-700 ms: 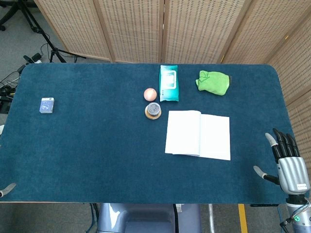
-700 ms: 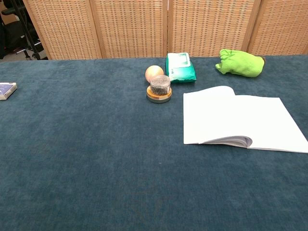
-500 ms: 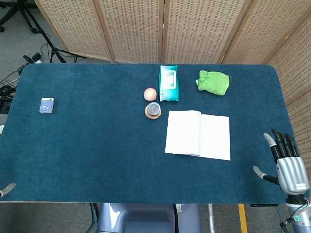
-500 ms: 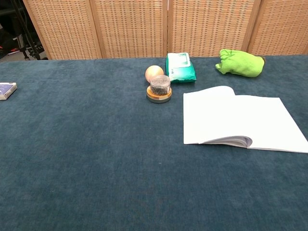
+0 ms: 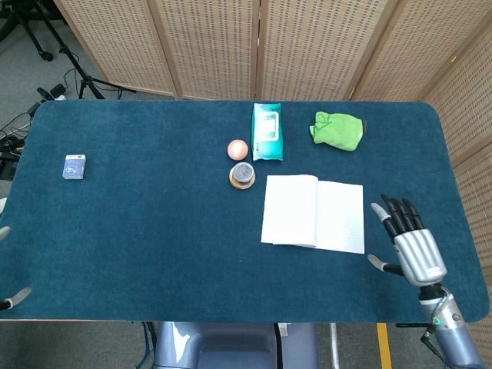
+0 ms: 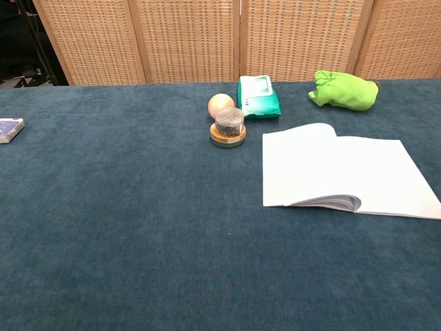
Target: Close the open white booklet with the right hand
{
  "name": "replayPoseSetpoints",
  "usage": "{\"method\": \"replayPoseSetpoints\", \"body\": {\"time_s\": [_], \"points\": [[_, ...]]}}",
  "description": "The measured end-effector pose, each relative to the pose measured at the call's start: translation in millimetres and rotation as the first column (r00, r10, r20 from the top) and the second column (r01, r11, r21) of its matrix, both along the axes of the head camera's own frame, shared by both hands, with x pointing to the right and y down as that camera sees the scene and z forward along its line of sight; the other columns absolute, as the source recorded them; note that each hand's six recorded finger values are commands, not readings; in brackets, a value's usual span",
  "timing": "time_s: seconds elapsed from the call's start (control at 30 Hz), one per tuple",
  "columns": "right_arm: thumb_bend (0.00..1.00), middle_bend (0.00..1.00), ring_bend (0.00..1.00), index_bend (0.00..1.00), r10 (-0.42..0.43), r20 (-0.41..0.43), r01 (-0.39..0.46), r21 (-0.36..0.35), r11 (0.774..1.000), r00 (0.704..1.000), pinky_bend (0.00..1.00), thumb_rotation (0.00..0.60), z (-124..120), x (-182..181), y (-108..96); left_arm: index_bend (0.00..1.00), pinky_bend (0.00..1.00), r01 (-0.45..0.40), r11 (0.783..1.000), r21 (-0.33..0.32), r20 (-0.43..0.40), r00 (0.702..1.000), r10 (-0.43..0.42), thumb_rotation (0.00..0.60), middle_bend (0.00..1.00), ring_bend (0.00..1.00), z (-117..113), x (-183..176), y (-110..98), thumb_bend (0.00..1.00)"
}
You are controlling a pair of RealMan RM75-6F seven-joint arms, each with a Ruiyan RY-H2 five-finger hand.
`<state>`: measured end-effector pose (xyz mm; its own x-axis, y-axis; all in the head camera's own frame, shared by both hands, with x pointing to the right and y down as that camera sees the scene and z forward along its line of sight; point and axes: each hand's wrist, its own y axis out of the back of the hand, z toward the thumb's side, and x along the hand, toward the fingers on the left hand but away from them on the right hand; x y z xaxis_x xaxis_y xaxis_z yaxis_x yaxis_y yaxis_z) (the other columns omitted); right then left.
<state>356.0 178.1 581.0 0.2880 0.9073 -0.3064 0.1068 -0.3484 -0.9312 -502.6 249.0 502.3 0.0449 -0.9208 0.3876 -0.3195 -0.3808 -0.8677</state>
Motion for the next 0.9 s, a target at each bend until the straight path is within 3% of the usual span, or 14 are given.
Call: {"method": "replayPoseSetpoints", "body": {"time_s": [0.23,0.4,0.6,0.9], "points": [[0.00,0.00,0.00,0.00,-0.135,-0.080,0.130,-0.069,0.989,0.988,0.00,0.600,43,-60,-18,0.00,0.00,-0.005,1.000,-0.017,0.003,1.000,0.005,0.600,0.00,0.00,3,1,-1,0.00],[0.00,0.00,0.00,0.00,-0.212,-0.104,0.204,-0.081,0.976,0.972,0.00,0.600,71,-110,-23,0.00,0.00,0.003,1.000,-0.020,-0.004,1.000,-0.003,0.600,0.00,0.00,3,-1,-3,0.00],[0.00,0.00,0.00,0.00,-0.228,-0.157,0.212,-0.115,0.970,0.961,0.00,0.600,93,-133,-22,0.00,0.00,-0.005,1.000,-0.027,-0.011,1.000,0.005,0.600,0.00,0.00,3,0,-2,0.00],[0.00,0.00,0.00,0.00,-0.223,-0.199,0.197,-0.142,0.970,0.954,0.00,0.600,105,-155,-13,0.00,0.00,0.000,1.000,-0.024,-0.019,1.000,0.000,0.600,0.00,0.00,2,-3,-2,0.00]]}}
